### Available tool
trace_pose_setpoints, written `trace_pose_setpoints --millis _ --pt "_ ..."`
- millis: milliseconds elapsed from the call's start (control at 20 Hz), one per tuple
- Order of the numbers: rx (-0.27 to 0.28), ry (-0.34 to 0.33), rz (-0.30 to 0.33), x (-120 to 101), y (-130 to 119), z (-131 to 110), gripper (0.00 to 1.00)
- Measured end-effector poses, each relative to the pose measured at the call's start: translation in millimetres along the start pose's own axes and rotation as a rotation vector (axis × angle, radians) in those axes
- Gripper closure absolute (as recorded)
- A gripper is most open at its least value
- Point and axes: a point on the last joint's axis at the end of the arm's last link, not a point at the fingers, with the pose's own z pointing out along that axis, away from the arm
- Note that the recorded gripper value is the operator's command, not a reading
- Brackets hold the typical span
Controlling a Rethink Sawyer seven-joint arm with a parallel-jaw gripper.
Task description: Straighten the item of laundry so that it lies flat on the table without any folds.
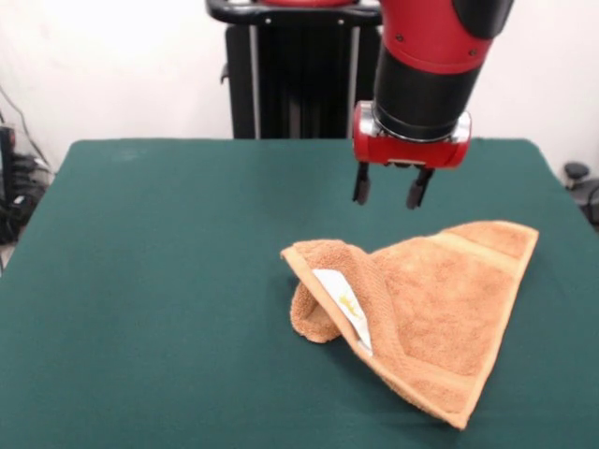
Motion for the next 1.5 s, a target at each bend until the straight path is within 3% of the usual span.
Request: trace_pose_setpoints --millis 500,850,1150,1500 --pt "-0.015 0.007 -0.016 -1.9 11.2 7.8 0.00" --pt "-0.015 0.009 -0.036 -18.1 20.8 29.4 0.00" --pt "-0.003 -0.007 -0.060 -42.2 30.2 53.3 0.00" --pt "0.012 -0.019 -0.097 -73.0 44.3 99.2 0.00"
